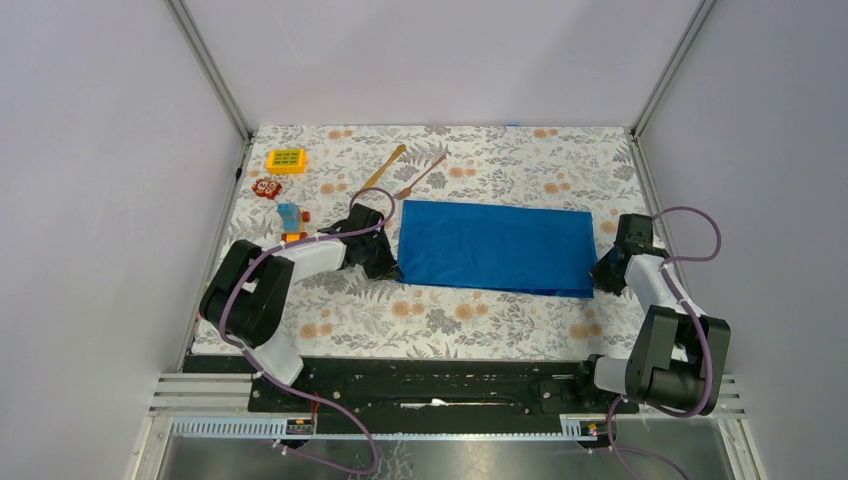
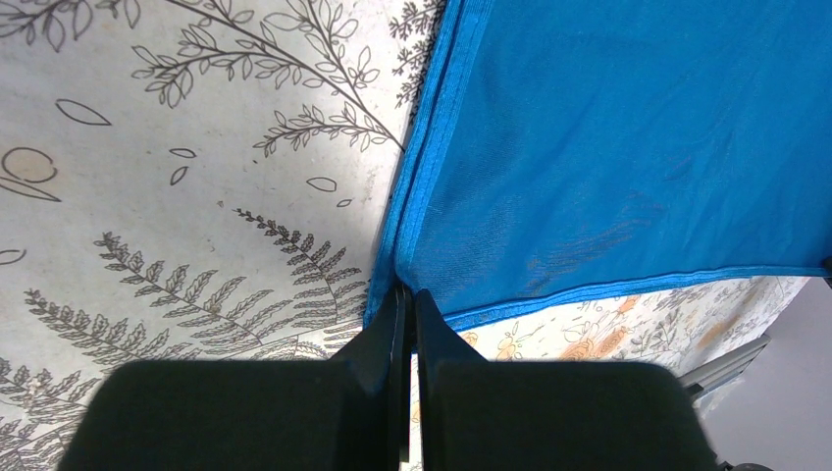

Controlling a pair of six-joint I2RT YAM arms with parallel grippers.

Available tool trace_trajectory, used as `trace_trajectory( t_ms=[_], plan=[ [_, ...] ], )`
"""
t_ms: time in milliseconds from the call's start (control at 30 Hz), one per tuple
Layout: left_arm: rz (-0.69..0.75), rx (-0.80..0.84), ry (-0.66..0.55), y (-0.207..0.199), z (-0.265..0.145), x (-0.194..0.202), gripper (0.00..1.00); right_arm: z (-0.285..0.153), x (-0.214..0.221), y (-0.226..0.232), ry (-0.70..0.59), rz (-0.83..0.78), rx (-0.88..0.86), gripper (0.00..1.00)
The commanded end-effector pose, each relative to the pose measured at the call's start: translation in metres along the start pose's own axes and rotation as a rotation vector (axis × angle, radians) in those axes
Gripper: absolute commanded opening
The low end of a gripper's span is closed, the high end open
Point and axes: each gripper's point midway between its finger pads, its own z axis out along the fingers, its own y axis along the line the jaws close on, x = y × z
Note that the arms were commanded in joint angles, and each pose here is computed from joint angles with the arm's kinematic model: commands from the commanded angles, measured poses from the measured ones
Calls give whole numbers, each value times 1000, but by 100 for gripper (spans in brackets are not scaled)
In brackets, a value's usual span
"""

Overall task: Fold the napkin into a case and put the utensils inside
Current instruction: Fold and flatten the napkin at the center of the board, then pick up the rectangle-folded napkin from the center of the board.

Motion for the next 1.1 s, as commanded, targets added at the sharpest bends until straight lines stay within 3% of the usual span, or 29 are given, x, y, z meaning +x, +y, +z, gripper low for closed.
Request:
trace_trajectory(
  t_ms=[0,233,367,433,567,700,767,833,967,1067],
  plan=[
    [8,-47,-1,9,6,-1,0,-1,-3,-9,-13,22,56,0],
    [7,-70,-13,13,3,-2,0,-2,8,-11,38,36,66,1],
    [14,-78,-27,11,0,-6,0,-3,9,-10,33,45,52,14],
    [18,-103,-33,14,-3,-8,9,-8,8,-8,45,37,46,23],
    [35,-107,-74,8,-25,-15,35,-36,-9,-2,-20,14,7,37],
    [75,-45,-95,-13,-47,-20,53,-61,-17,17,-75,18,-120,59],
    [94,17,-99,-29,-52,-22,58,-61,-15,36,-51,2,-223,70],
    [102,61,-89,-43,-54,-23,60,-58,-10,61,4,-31,-354,74],
    [117,118,-65,-63,-48,-22,63,-44,14,91,185,-28,-505,72],
    [134,202,-7,-75,-35,-12,64,-34,16,83,180,-32,-462,72]
  ],
)
